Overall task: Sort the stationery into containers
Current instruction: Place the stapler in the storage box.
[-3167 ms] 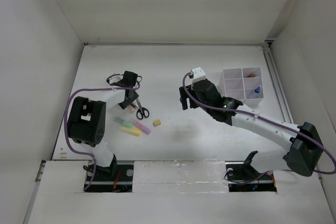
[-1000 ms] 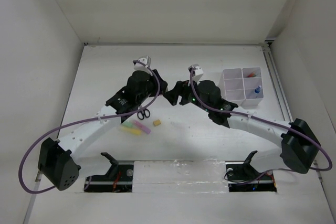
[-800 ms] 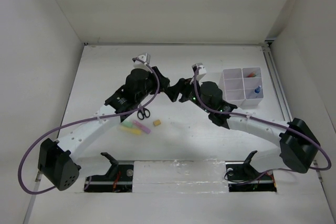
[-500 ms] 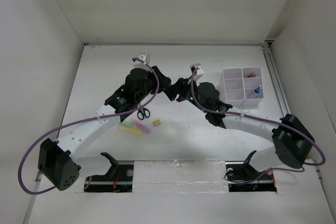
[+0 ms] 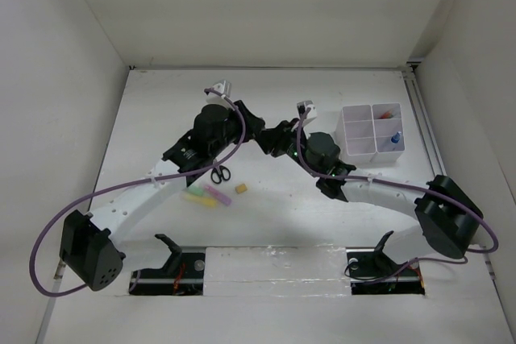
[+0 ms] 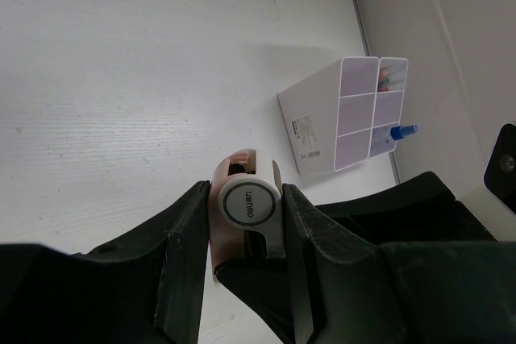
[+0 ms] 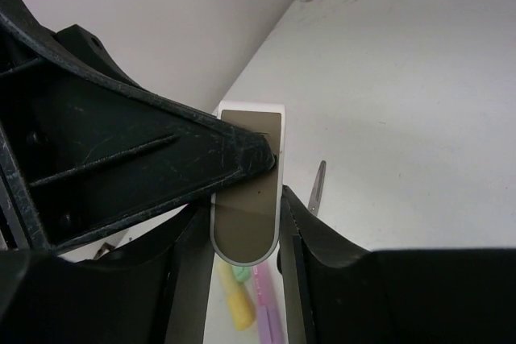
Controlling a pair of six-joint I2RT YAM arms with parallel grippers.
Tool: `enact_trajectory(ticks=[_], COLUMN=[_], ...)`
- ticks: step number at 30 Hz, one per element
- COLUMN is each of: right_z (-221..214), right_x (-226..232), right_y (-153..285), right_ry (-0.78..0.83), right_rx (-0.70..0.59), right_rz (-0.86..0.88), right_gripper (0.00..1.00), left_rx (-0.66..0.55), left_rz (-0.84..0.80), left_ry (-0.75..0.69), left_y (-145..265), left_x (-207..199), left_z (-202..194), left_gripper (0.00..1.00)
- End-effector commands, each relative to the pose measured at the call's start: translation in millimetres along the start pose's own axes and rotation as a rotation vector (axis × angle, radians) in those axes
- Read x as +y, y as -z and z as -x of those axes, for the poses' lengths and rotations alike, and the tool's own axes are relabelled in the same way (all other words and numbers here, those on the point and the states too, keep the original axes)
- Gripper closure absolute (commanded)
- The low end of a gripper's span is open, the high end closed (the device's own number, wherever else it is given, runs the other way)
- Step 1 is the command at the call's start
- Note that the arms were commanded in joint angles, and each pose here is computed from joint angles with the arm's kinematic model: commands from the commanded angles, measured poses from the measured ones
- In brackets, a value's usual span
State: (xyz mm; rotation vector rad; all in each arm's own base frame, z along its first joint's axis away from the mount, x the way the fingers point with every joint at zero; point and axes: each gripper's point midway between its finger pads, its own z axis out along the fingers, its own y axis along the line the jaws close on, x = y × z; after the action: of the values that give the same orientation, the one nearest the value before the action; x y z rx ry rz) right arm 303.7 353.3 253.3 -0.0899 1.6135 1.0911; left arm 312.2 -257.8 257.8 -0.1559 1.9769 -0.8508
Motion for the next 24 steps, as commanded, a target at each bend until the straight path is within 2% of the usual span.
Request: enact_trajectory(ticks=[1, 4, 5, 9, 10, 11, 15, 20, 22, 23, 24], right_z=[30.8, 30.8, 20.6, 24.8, 16.2, 18.0, 13.8, 18.0, 38.8, 47.3, 40.3], right_x=[20.6, 20.3, 17.5, 15.5, 8.7, 7.2, -9.0, -17.4, -34.7, -44.0, -67.3], right_y=[-3.0, -3.0, -2.4, -3.4, -2.4, -1.0, 5.3, 15.0, 19.1, 25.1, 37.0], right_ry=[-0.019, -0.009, 0.007, 0.032, 0.047, 0.047, 0.057, 0.055, 0.027, -0.035, -0.033], right_rx=[-0.134, -0.134, -0.098, -0.082, -0.048, -0.05, -0.032, -0.032, -0.077, -0.096, -0.047], right_rz=[0.063, 0.062, 0.047, 0.01, -0.014, -0.027, -0.107, -0.164, -0.29, -0.359, -0.474], right_gripper=[0.99, 1.0, 1.0, 1.0, 1.0, 1.0, 1.0, 1.0, 1.0, 1.0, 1.0], left_rx=[-0.015, -0.018, -0.023, -0.041, -0.053, -0.057, -0.132, -0.153, -0.147, -0.153, -0.171], left_rz=[-0.039, -0.026, 0.009, 0.007, 0.011, 0.02, 0.005, 0.022, 0.076, 0.098, 0.15], left_ry=[0.021, 0.041, 0.048, 0.034, 0.02, 0.011, 0.006, -0.003, 0.014, 0.023, 0.043], left_y=[1.7, 3.4, 1.3, 0.5, 1.7, 0.6, 1.3, -6.3, -5.9, -4.4, -3.7], left_x=[-14.5, -16.0, -11.5, -20.9, -22.2, -22.4, -43.1, -52.9, -44.7, -41.8, -31.8], left_z=[9.2, 13.4, 15.4, 29.0, 34.1, 36.9, 70.5, 87.1, 86.9, 88.8, 90.2], left_gripper=[1.0, 1.0, 0.97, 0.66, 0.48, 0.39, 0.17, 0.14, 0.13, 0.11, 0.11])
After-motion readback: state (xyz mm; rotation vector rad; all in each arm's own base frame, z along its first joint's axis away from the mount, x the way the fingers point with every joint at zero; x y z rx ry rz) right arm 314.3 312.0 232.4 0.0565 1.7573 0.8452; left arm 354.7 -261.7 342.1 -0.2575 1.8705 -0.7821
